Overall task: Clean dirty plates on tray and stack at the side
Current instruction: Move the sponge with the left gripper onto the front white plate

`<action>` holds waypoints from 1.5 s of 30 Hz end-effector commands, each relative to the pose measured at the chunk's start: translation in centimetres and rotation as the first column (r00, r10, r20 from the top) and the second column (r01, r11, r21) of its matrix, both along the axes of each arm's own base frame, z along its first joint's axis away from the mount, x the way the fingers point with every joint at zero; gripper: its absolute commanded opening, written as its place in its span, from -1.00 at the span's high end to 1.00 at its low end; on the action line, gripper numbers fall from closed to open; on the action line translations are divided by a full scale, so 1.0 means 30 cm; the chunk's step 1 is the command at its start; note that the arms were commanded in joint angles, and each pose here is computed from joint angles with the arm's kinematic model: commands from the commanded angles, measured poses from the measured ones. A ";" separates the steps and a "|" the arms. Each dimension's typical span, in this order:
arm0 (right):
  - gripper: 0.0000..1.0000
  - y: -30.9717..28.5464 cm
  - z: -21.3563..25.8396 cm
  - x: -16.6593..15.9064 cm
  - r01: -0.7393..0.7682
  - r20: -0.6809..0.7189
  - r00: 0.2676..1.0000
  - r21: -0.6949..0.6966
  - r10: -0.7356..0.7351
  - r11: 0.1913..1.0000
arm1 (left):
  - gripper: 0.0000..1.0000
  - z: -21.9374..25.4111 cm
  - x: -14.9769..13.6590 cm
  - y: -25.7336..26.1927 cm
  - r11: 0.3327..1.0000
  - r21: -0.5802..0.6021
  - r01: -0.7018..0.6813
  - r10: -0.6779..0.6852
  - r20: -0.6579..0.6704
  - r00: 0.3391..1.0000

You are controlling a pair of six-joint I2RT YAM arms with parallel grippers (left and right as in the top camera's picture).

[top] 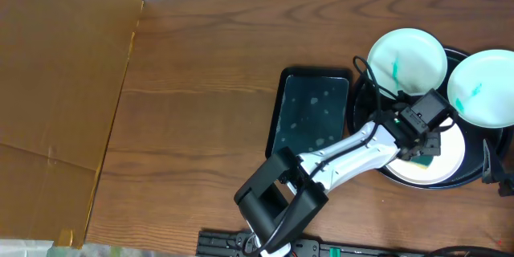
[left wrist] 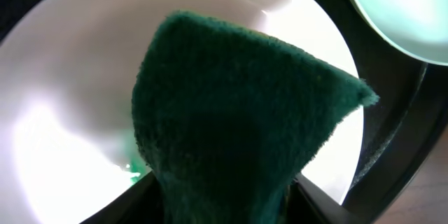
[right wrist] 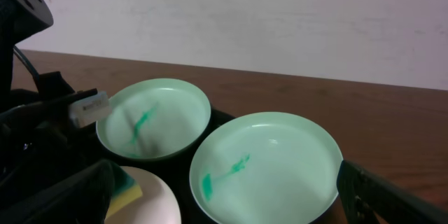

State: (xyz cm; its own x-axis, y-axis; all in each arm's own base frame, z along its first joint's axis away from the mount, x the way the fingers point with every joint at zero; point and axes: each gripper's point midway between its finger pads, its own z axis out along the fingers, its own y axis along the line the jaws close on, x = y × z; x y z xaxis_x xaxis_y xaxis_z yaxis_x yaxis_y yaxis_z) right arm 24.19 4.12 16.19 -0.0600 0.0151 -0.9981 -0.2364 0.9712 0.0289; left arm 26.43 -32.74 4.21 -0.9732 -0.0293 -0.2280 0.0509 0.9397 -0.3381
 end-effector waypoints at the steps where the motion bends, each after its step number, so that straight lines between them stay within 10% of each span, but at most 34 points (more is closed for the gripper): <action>1: -0.99 0.007 -0.002 -0.002 -0.007 -0.003 1.000 0.012 0.007 1.000 | -0.19 0.082 0.013 -0.004 0.999 -0.048 0.012 -0.010 0.037 0.999; 12: -0.98 0.007 -0.002 -0.002 -0.007 -0.003 1.000 0.012 0.007 1.000 | -0.34 0.358 0.047 0.044 0.986 -0.147 0.077 -0.045 0.210 0.977; 33: -0.99 0.010 0.010 -0.002 -0.014 0.011 1.000 0.017 0.014 1.000 | -0.60 0.386 0.046 0.913 0.834 0.160 -0.528 0.534 0.005 0.846; 41: -0.98 0.191 0.240 -0.111 -0.400 0.174 0.916 0.442 0.361 0.803 | -0.61 0.380 0.038 0.992 0.787 0.177 -0.591 0.602 -0.013 0.798; 45: -0.99 0.185 0.487 -0.232 -0.555 0.485 0.797 0.353 0.360 0.754 | -0.61 0.374 0.016 0.995 0.787 0.196 -0.586 0.602 -0.033 0.798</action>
State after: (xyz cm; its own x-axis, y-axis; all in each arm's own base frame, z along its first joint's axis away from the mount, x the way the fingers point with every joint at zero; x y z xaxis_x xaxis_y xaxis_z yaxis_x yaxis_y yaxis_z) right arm 19.42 8.81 28.53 0.2065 0.4278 -0.8800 -0.6308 0.7457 0.2145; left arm 27.30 -3.25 15.52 -0.7859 -0.5855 -0.1990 -0.5603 0.8104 -0.1715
